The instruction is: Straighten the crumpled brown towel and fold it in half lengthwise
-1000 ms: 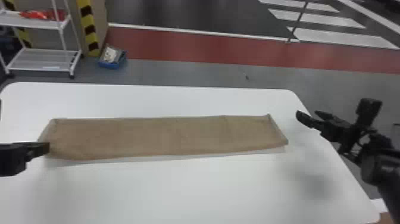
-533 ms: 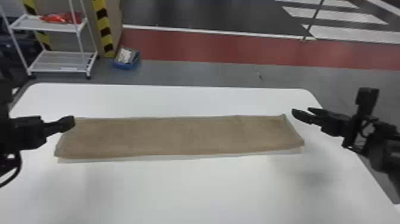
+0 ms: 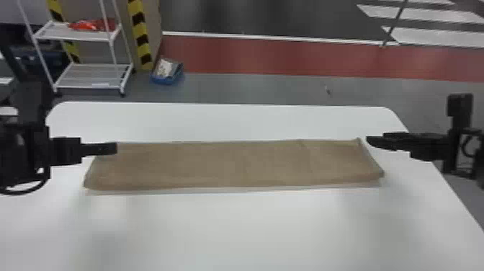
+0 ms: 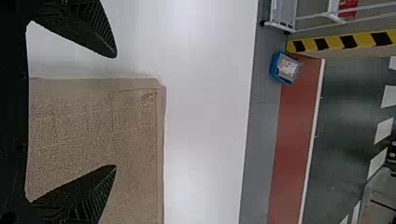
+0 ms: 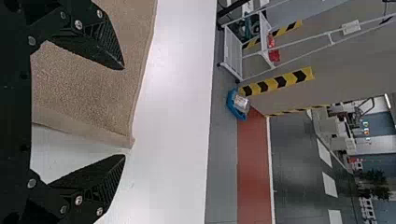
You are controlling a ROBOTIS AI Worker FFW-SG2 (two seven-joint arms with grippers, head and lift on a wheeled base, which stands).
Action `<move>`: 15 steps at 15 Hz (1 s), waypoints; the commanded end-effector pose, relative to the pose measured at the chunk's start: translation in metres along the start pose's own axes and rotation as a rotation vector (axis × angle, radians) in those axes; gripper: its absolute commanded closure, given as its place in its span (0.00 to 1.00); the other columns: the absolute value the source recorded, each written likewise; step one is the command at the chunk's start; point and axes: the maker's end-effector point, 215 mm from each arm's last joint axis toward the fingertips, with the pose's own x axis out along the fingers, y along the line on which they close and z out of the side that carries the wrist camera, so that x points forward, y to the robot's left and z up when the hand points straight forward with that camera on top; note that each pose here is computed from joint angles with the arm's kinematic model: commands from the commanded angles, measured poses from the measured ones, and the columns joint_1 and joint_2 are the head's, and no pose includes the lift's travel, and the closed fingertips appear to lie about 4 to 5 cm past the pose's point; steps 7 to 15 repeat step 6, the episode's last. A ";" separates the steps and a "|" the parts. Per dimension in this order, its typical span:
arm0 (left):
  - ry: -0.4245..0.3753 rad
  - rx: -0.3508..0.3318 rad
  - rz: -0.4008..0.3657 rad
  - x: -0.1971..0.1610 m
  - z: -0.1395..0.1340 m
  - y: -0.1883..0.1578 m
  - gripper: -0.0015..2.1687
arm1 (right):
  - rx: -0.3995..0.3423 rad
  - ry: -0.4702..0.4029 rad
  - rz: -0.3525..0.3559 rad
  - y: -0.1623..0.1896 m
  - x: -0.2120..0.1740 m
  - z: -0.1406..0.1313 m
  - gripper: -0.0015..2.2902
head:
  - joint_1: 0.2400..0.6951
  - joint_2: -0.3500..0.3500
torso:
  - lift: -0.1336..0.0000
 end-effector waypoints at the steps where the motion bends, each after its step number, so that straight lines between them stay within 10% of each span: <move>1: 0.034 0.016 0.001 0.009 -0.007 -0.004 0.02 | -0.019 0.027 -0.016 -0.005 -0.002 -0.006 0.11 | 1.00 0.35 | 0.08; 15: 0.054 0.027 0.000 0.016 -0.011 -0.007 0.02 | -0.046 0.048 -0.045 -0.014 -0.003 -0.014 0.14 | 1.00 0.32 | 0.08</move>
